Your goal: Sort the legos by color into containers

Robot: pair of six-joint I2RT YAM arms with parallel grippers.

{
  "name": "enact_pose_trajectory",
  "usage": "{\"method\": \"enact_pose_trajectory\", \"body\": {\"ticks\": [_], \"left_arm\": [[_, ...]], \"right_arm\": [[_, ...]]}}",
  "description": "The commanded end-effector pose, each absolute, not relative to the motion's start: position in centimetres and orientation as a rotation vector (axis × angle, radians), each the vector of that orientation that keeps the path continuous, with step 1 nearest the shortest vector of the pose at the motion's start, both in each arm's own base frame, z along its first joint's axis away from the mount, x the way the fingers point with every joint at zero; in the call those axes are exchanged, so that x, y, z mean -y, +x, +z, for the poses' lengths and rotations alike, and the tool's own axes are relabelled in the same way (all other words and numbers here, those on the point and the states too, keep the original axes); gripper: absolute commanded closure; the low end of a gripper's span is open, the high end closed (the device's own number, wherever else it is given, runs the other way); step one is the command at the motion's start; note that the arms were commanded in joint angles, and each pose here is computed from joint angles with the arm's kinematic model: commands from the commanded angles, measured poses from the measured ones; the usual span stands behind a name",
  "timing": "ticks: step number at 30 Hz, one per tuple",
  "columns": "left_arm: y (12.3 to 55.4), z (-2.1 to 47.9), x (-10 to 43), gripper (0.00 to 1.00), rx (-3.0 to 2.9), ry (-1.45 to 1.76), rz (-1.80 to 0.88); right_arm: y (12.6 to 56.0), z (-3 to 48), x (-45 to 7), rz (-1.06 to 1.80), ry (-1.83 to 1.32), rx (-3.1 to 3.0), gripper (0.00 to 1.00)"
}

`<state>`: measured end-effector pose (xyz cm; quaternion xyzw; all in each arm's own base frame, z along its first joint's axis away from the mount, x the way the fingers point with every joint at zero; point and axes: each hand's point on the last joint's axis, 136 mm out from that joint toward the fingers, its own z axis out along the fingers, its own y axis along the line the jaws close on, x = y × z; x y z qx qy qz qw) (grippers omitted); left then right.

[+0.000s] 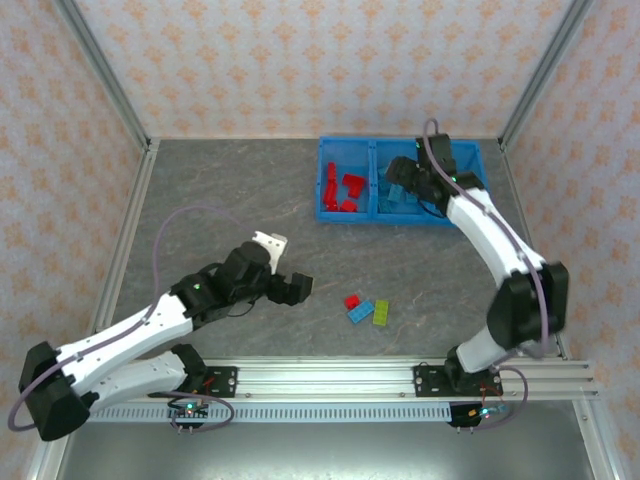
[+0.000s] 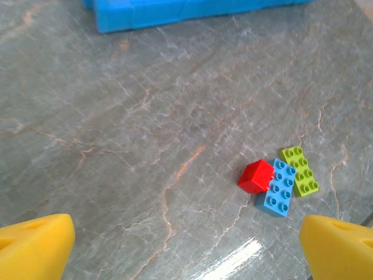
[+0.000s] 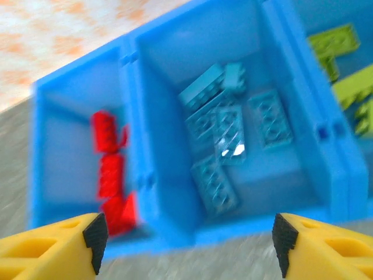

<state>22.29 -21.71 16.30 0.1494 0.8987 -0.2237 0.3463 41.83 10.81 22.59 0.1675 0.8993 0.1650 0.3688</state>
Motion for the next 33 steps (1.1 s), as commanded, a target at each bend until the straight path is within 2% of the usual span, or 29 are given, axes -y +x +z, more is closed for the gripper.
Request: {"method": "enact_pose_trajectory", "body": {"ticks": [1,4,7,13,14,15,23,27,33], "left_arm": [[23.0,17.4,25.3,0.03,-2.332,0.433,-0.655],[22.7,15.2,28.1,0.10,-2.421,0.564,-0.600],[22.3,12.8,31.0,0.12,-2.498,0.667,-0.571],[21.3,8.9,35.8,0.21,-2.601,0.790,-0.644],[21.4,8.3,36.2,0.25,-2.610,0.798,-0.631],[21.5,7.6,36.2,0.31,-2.624,0.798,-0.614],[22.4,4.6,36.1,0.42,-2.675,0.799,-0.498],[22.7,3.4,35.2,0.67,-2.692,0.774,-0.423],[23.4,3.1,34.2,0.68,-2.679,0.747,-0.342]], "right_arm": [[37.8,24.2,-13.5,0.688,0.383,-2.283,0.21],[34.0,24.0,-12.7,0.689,0.368,-2.302,0.17],[31.4,24.3,-11.3,0.645,0.382,-2.302,0.10],[29.6,24.1,-10.6,0.619,0.397,-2.327,0.09],[29.7,23.9,-10.6,0.621,0.406,-2.332,0.09],[29.8,23.7,-10.8,0.630,0.409,-2.335,0.09],[30.9,22.7,-11.8,0.666,0.406,-2.381,0.09],[31.0,22.3,-11.8,0.660,0.406,-2.391,0.09],[30.8,21.4,-11.8,0.653,0.411,-2.409,0.09]]}}
